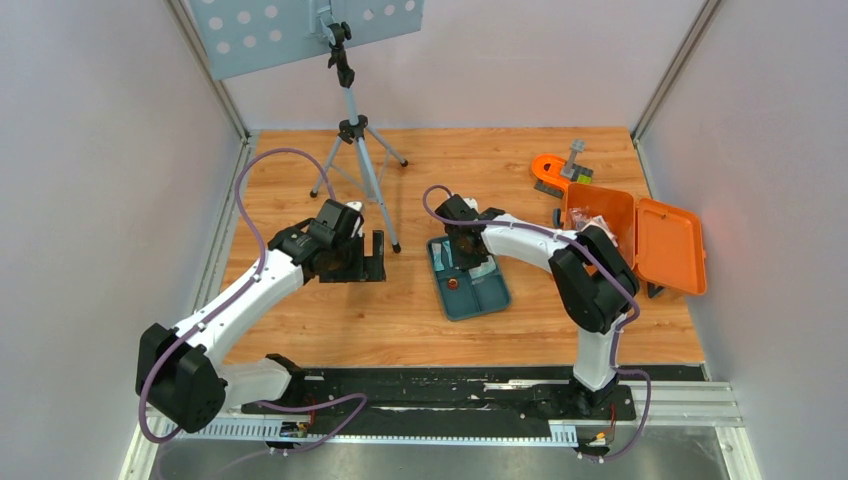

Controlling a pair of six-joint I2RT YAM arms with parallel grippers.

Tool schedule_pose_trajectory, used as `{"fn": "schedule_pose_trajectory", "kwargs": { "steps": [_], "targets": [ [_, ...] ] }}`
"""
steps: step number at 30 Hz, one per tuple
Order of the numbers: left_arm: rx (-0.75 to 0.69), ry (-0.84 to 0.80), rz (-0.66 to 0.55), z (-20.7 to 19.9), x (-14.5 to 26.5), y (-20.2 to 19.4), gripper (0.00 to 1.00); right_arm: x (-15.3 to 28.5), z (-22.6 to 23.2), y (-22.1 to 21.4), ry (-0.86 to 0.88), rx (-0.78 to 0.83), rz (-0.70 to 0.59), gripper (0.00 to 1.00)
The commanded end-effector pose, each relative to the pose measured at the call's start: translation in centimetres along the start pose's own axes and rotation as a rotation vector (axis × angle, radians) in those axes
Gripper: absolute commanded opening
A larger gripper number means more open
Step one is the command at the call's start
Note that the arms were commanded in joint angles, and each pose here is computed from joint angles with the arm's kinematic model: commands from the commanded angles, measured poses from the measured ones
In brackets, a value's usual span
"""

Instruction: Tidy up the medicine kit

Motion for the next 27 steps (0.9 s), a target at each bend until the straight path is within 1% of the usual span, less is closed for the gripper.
{"fn": "schedule_pose_trajectory", "kwargs": {
  "steps": [1,4,9,14,22,27],
  "targets": [
    [0.004,-0.001,-0.035,0.1,0.5,0.3,1.00,-0.8,0.1,0.8,-0.018,-0.034,-0.027,0.00],
    [0.004,-0.003,-0.038,0.1,0.5,0.3,1.00,0.1,0.0,1.2,-0.009,-0.034,-0.049,0.00],
    [0.005,-0.001,-0.035,0.1,0.4,0.4,1.00,2.8,0.4,2.6,0.042,-0.019,-0.091,0.00],
    [0.006,-0.003,-0.038,0.0,0.4,0.5,1.00,5.4,0.2,3.6,0.057,-0.003,-0.128,0.00],
    [0.002,-0.003,-0.038,-0.1,0.3,0.7,1.00,8.7,-1.4,5.2,0.083,-0.016,-0.143,0.00],
    [-0.004,-0.005,-0.041,-0.1,0.4,0.9,1.00,10.9,-3.5,6.9,0.061,-0.020,-0.133,0.00]
  ]
}}
Point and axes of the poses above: each gripper's point midway between its finger pads, its own x axis back along the fingers, its own z axis along the line the jaws close on, y = z × x, the point moved 4 cm from there along x, back along the fingers
